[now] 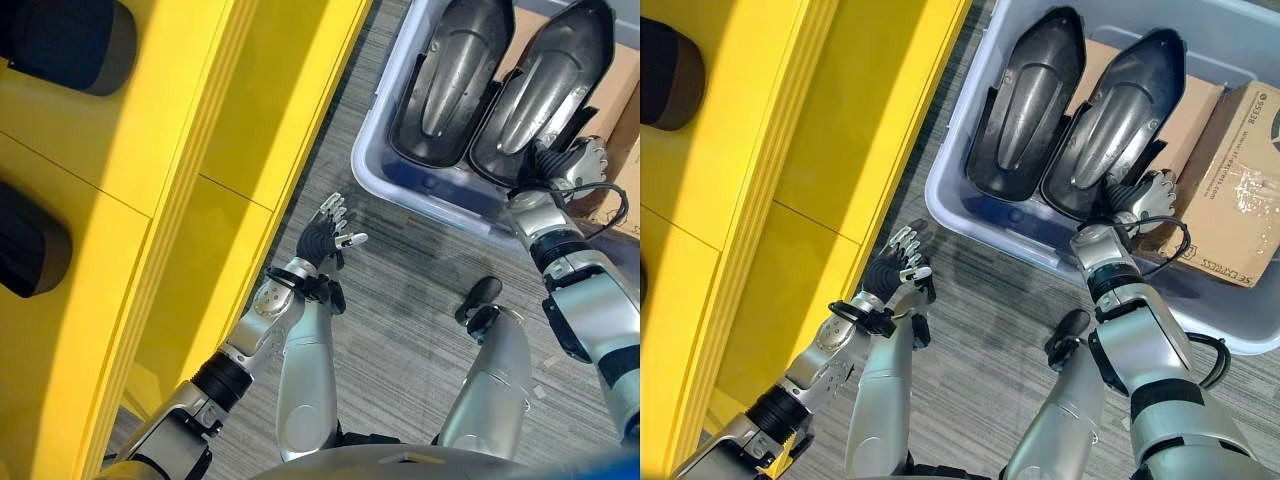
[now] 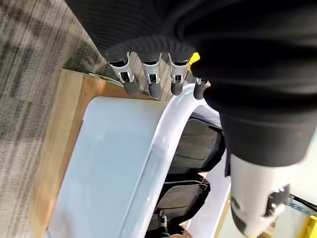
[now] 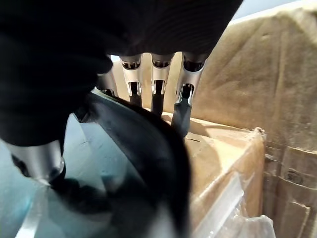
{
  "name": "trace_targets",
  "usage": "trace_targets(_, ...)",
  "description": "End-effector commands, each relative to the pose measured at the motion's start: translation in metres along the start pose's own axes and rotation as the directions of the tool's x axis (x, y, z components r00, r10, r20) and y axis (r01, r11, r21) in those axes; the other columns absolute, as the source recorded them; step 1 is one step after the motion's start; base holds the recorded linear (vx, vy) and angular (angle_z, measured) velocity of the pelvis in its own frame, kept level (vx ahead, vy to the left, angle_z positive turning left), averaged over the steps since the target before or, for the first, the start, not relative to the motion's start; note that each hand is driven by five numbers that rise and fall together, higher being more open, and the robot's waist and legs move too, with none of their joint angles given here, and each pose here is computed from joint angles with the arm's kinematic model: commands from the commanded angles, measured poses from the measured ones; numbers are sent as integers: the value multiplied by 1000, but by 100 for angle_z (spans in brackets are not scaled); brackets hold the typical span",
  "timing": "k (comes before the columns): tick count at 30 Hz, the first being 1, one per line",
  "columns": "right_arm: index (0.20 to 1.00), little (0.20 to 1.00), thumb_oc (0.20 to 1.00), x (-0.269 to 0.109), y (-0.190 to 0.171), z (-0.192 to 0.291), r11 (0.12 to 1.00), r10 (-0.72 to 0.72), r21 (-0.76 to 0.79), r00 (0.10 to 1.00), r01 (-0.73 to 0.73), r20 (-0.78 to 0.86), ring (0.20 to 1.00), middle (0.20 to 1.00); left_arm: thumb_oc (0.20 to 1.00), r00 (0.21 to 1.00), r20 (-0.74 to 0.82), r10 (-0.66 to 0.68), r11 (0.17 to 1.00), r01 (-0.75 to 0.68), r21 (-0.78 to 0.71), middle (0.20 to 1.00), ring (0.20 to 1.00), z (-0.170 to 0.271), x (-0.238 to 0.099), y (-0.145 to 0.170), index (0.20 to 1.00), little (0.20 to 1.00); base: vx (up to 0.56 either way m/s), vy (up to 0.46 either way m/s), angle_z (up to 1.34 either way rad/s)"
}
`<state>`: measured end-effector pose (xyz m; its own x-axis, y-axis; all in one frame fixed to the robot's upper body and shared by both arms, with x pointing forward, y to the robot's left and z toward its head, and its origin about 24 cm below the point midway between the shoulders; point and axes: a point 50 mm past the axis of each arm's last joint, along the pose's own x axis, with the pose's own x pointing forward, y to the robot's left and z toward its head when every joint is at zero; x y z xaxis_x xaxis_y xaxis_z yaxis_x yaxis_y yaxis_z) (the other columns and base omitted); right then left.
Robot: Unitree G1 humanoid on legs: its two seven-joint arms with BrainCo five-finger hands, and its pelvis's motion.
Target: Move parts from the plastic box to the shelf.
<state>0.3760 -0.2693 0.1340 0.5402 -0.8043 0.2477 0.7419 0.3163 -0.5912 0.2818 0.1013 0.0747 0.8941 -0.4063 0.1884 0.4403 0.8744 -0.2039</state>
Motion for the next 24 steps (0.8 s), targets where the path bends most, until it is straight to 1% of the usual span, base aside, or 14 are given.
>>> trace_targets(1, 200, 200, 200, -68, 37, -110, 950, 225, -127, 905, -287, -363, 200, 200, 1000, 983, 177, -39, 999, 39, 4, 1000, 1000, 26, 9, -12, 1000, 1000, -35, -53, -1)
trace_targets(4, 200, 200, 200, -72, 30, -132, 954, 179, -162, 913, -252, -366, 200, 200, 1000, 983, 179, -35, 999, 33, 13, 1000, 1000, 26, 3, -7, 1000, 1000, -33, -68, -2)
trace_targets(6, 200, 200, 200, -73, 26, -141, 966, 166, -122, 912, -227, -375, 200, 200, 1000, 982, 184, -30, 999, 27, 22, 1000, 1000, 26, -1, -4, 1000, 1000, -43, -113, -11)
trace_targets(9, 200, 200, 200, -73, 24, -142, 974, 151, -108, 926, -199, -346, 200, 200, 1000, 982, 187, -21, 1000, 17, 21, 1000, 1000, 27, -4, -1, 1000, 1000, -30, -96, -12)
trace_targets(11, 200, 200, 200, -70, 23, -137, 984, 118, -88, 945, -151, -305, 200, 200, 1000, 982, 186, -19, 1000, 14, 28, 1000, 1000, 29, -8, 4, 1000, 1000, -25, -110, -9)
trace_targets(14, 200, 200, 200, -65, 21, -129, 995, 92, -4, 956, -96, -279, 200, 200, 1000, 980, 199, -2, 999, -7, 44, 1000, 1000, 30, -13, 9, 1000, 1000, -12, -87, -9)
trace_targets(15, 200, 200, 200, -62, 21, -123, 994, 96, 82, 952, -75, -289, 200, 200, 1000, 979, 203, 5, 999, -13, 40, 1000, 1000, 32, -15, 13, 1000, 1000, -10, -86, -11)
trace_targets(18, 200, 200, 200, -58, 19, -117, 985, 91, 164, 957, -46, -277, 200, 200, 1000, 979, 206, 2, 998, -14, 55, 1000, 1000, 35, -19, 18, 1000, 1000, 1, -68, -6)
trace_targets(21, 200, 200, 200, -52, 15, -107, 973, 70, 229, 969, -15, -236, 200, 200, 1000, 979, 205, 10, 998, -22, 59, 1000, 1000, 37, -21, 21, 1000, 1000, 16, -66, -5)
trace_targets(23, 200, 200, 200, -48, 12, -99, 958, 60, 287, 976, 3, -211, 200, 200, 1000, 973, 231, 31, 997, -46, 60, 1000, 1000, 42, -24, 23, 1000, 1000, 73, -70, -9)
trace_targets(24, 200, 200, 200, -43, 7, -92, 938, 58, 346, 979, 14, -195, 200, 200, 1000, 969, 243, 46, 998, -57, 39, 1000, 1000, 47, -27, 26, 1000, 1000, 112, -66, -15)
